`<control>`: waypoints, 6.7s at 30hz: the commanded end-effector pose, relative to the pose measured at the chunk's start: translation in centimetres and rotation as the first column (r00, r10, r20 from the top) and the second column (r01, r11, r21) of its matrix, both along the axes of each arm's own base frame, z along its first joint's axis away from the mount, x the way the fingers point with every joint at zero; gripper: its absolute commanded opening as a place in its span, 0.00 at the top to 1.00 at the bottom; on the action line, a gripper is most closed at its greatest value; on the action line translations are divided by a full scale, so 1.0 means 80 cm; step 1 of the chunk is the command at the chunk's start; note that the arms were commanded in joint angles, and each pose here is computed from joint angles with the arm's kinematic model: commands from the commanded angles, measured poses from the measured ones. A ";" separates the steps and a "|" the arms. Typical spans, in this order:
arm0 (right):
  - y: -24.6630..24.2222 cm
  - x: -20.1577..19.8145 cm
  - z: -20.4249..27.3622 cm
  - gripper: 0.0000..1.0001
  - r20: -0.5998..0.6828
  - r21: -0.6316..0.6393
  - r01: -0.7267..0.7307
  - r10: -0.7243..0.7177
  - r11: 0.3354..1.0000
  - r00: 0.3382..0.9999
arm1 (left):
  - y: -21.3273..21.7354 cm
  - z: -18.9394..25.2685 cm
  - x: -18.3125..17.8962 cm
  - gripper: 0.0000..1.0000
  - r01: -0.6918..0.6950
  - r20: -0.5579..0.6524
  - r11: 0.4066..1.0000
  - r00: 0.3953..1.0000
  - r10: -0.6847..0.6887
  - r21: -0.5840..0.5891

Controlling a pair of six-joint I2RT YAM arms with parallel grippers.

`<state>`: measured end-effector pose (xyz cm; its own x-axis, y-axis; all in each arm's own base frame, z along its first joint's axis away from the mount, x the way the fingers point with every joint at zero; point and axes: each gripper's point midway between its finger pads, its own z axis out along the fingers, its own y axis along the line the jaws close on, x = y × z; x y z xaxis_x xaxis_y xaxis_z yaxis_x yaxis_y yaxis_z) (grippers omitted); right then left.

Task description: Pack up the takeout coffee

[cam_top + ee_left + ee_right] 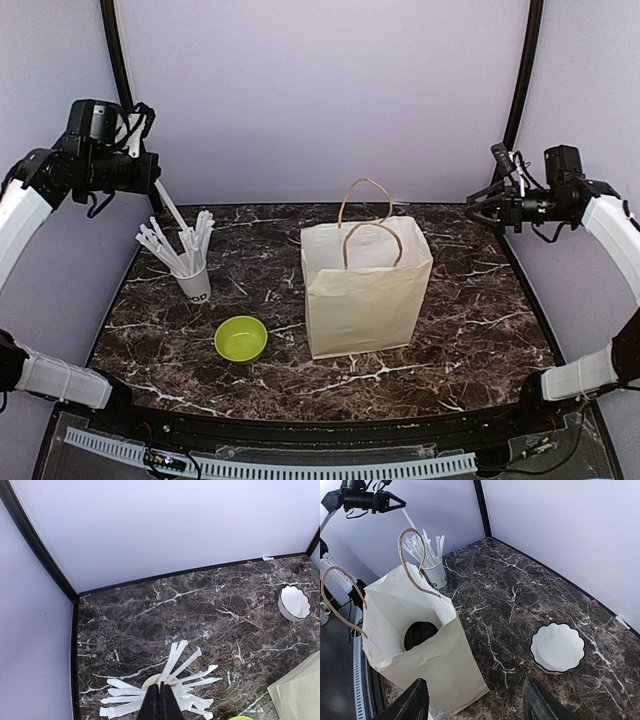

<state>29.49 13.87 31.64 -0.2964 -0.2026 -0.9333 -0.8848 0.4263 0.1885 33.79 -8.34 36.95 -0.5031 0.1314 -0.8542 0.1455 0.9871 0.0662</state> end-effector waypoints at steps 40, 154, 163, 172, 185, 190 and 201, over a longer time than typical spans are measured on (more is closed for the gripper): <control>-0.009 0.019 -0.003 0.36 -0.008 -0.047 0.047 -0.047 0.998 0.999 | -0.295 0.127 -0.138 1.00 0.806 0.442 0.119 0.434 -0.785 -0.580; -0.010 0.031 -0.036 0.37 -0.045 -0.065 0.040 -0.043 0.997 0.998 | 0.094 -0.151 0.064 0.72 -0.259 -0.289 0.963 0.919 0.269 0.073; -0.010 0.031 -0.036 0.37 -0.048 -0.064 0.040 -0.043 0.997 0.998 | 0.093 -0.152 0.063 0.94 -0.249 -0.297 0.965 0.919 0.261 0.078; -0.011 0.032 -0.036 0.37 -0.042 -0.068 0.044 -0.047 0.997 0.998 | 0.088 -0.112 0.059 1.00 -0.236 -0.252 0.971 0.938 0.240 0.046; -0.010 0.039 -0.028 0.37 -0.056 -0.064 0.033 -0.036 0.997 0.998 | 0.034 0.070 0.006 1.00 -0.060 0.127 0.997 0.990 0.067 -0.057; -0.010 0.041 -0.025 0.37 -0.054 -0.066 0.035 -0.038 0.997 0.998 | -0.022 0.152 -0.026 1.00 0.218 0.334 0.953 0.932 -0.139 -0.212; -0.012 0.036 -0.023 0.37 -0.041 -0.076 0.049 -0.052 0.996 0.998 | -0.120 0.238 -0.093 1.00 0.696 0.555 0.564 0.709 -0.436 -0.445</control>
